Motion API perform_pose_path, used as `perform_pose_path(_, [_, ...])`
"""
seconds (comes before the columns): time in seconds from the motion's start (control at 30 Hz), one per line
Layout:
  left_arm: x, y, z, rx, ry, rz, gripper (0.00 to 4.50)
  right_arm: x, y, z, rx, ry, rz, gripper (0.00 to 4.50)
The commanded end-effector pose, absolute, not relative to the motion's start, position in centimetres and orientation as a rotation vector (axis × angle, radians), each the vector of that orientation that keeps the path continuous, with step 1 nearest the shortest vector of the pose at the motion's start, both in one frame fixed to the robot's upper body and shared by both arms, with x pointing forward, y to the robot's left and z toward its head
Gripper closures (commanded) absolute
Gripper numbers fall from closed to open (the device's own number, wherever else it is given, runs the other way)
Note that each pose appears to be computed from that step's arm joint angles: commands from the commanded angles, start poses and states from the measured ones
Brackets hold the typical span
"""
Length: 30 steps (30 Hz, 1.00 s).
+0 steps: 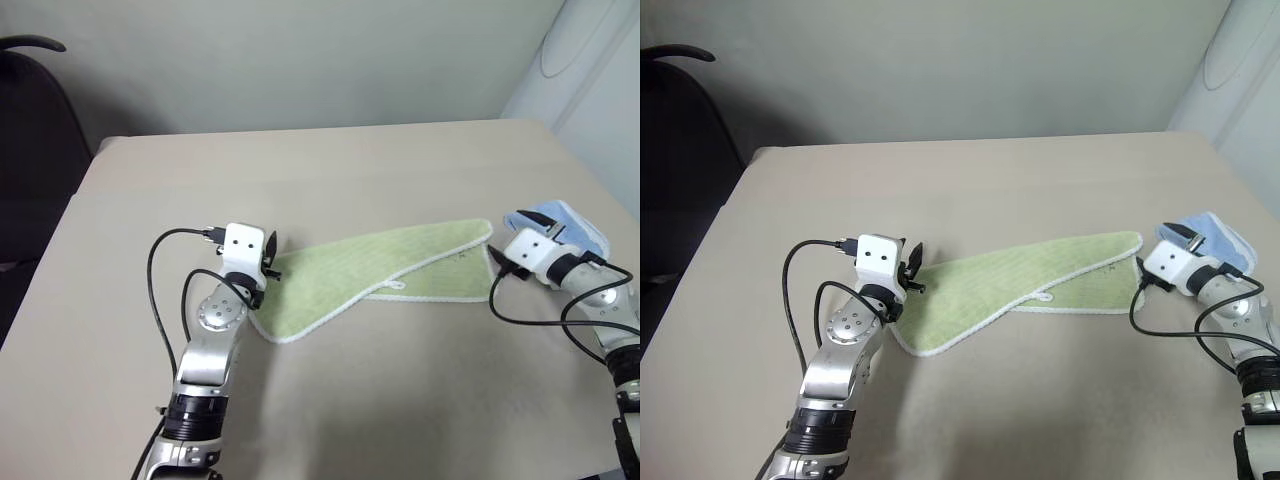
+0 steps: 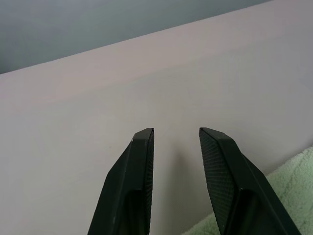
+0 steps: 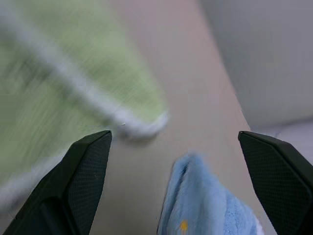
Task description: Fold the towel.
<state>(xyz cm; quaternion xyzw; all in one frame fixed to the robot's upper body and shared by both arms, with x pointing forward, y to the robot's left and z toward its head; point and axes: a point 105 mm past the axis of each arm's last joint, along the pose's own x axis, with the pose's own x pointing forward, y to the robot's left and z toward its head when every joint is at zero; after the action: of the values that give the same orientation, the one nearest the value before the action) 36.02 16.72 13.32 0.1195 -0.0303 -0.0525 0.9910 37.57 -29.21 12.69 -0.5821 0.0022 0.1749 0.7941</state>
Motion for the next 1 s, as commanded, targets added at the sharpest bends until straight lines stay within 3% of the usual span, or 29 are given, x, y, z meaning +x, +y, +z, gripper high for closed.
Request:
perform_pose_path(0.03, [36.0,16.2,14.6,0.251,-0.115,-0.119,2.88,38.2,-29.3,13.6,-1.389,-0.049,0.374,0.12])
perform_pose_path(0.4, [35.8,16.5,14.8,0.258,-0.121,-0.109,2.88,40.3,-27.4,13.6,-1.541,-0.117,0.385,0.12])
perform_pose_path(0.5, [35.7,16.7,14.8,0.258,-0.121,-0.101,2.88,40.3,-27.2,13.4,-1.558,-0.122,0.403,0.73])
perform_pose_path(0.87, [35.5,16.5,14.5,0.262,-0.116,-0.109,2.88,39.8,-28.0,13.5,-1.588,-0.141,0.386,4.46])
perform_pose_path(1.0, [35.6,16.3,14.6,0.264,-0.115,-0.117,2.88,39.4,-28.7,13.3,-1.599,-0.128,0.372,4.46])
